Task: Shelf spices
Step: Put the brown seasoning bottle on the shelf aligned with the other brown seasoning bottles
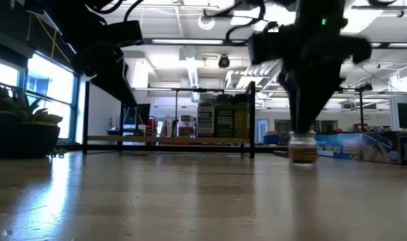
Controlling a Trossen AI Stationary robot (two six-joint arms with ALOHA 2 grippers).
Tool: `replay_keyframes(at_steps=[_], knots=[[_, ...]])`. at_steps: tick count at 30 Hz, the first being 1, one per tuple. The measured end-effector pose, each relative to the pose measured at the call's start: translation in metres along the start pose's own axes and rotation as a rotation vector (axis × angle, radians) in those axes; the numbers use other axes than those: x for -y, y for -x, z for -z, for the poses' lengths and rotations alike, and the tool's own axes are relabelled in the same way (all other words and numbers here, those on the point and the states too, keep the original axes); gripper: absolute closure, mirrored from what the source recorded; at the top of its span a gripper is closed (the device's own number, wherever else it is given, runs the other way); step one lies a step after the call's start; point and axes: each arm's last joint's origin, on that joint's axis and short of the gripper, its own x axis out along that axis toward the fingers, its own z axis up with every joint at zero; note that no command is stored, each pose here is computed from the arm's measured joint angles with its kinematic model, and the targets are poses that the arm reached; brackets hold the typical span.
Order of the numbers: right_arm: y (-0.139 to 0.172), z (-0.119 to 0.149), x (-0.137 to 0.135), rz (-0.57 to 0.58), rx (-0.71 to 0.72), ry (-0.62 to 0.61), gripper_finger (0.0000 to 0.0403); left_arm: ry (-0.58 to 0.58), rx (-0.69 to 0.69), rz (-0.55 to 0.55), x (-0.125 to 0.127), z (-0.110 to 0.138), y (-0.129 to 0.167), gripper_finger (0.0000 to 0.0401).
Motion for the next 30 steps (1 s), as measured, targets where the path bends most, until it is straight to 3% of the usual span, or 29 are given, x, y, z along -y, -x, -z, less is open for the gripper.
replay_keyframes(at_steps=[2, 6, 10, 15, 19, 26, 30], knots=[[0.017, 0.004, 0.003, -0.023, -0.012, 0.022, 0.0294, 0.001, -0.019, 0.0, 0.002, 0.003, 0.001, 0.0304], [0.028, 0.03, 0.012, -0.056, -0.173, -0.013, 0.0301, 0.007, -0.021, 0.007, 0.005, 0.004, 0.003, 0.0304], [-0.003, 0.053, 0.026, 0.051, -0.239, -0.113, 0.0309, 0.025, -0.02, 0.01, 0.006, 0.004, 0.003, 0.0304], [-0.04, 0.057, 0.049, 0.111, -0.156, -0.194, 0.0323, 0.047, -0.055, 0.007, 0.006, 0.008, 0.004, 0.0304], [-0.047, 0.04, 0.063, 0.087, -0.084, -0.169, 0.0333, 0.05, -0.067, 0.012, 0.01, 0.011, 0.006, 0.0304], [-0.053, -0.033, 0.078, 0.1, 0.267, -0.057, 0.0337, 0.063, -0.028, 0.044, 0.019, 0.009, 0.01, 0.0304], [-0.049, -0.062, 0.079, 0.122, 0.343, -0.018, 0.0337, 0.072, -0.023, 0.048, 0.02, 0.009, 0.01, 0.0303]])
